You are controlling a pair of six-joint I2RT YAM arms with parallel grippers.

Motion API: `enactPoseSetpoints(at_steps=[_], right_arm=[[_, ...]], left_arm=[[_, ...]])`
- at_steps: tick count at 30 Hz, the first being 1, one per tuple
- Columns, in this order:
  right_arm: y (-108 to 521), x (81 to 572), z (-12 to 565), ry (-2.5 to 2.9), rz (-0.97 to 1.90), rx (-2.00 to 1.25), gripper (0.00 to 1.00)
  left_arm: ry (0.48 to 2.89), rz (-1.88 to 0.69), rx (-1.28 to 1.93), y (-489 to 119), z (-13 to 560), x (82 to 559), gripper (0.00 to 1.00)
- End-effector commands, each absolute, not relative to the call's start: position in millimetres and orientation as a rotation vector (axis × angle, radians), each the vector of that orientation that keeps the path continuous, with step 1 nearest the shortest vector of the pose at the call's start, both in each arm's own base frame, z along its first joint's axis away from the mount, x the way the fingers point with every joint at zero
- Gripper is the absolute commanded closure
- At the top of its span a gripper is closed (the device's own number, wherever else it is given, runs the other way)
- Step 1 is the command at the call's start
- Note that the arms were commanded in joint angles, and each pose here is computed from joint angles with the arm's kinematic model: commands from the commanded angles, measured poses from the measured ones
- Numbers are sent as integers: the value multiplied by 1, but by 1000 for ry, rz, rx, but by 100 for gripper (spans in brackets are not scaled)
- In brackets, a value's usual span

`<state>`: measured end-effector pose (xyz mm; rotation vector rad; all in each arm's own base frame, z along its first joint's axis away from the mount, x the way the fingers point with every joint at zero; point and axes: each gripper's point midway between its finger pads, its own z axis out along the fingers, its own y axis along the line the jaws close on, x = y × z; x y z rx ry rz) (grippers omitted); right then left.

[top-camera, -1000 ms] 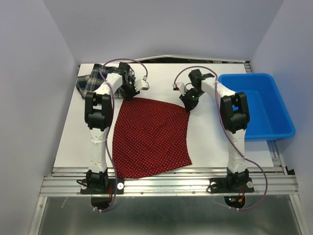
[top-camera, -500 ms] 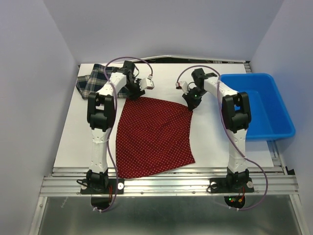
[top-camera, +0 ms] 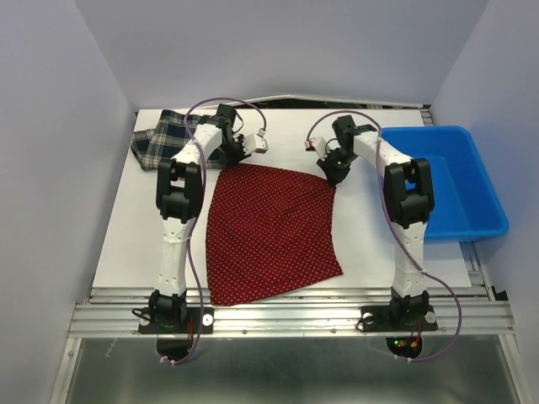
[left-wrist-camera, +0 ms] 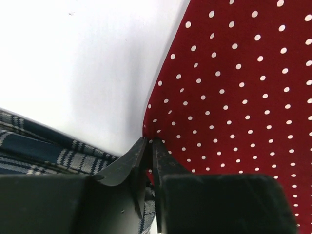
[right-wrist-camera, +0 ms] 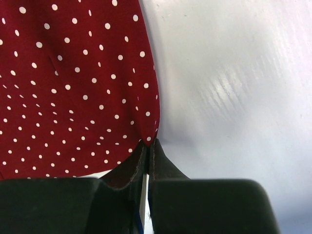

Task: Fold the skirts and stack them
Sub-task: Fold the skirt

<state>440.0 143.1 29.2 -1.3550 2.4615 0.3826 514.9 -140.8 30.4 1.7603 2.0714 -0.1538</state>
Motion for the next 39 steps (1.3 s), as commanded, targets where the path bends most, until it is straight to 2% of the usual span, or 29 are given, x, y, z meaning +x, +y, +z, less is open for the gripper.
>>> enactPoseSetpoints(at_steps=[1, 8, 11, 16, 20, 23, 28, 30, 31, 32, 39], right_arm=[[132, 467, 66, 2364, 256, -1316, 99], [124, 464, 69, 2371, 236, -1309, 99], [119, 470, 74, 2366, 208, -1269, 99], [101, 509, 101, 2311, 95, -1123, 99], [85, 543, 147, 2217, 24, -1018, 99], [86, 548, 170, 2162, 2, -1020, 99], [92, 525, 188, 2117, 55, -1060, 99], [94, 513, 190, 2098, 74, -1084, 99], [95, 504, 202, 2067, 78, -1095, 99], [94, 492, 186, 2091, 92, -1135, 99], [84, 434, 151, 2088, 84, -1281, 99]], left_arm=[[2019, -125, 1768, -147, 56, 524, 83], [1956, -127, 1735, -159, 79, 531, 100], [1919, -65, 1659, -161, 102, 547, 100], [1870, 102, 1497, -154, 145, 578, 100], [1830, 256, 1382, -142, 180, 601, 100], [1830, 297, 1354, -137, 196, 601, 100], [1836, 259, 1323, -136, 233, 569, 100], [1871, 225, 1342, -136, 226, 549, 100], [1850, 225, 1327, -135, 246, 536, 100], [1860, 194, 1328, -140, 246, 524, 100], [2007, 5, 1399, -168, 201, 408, 100]])
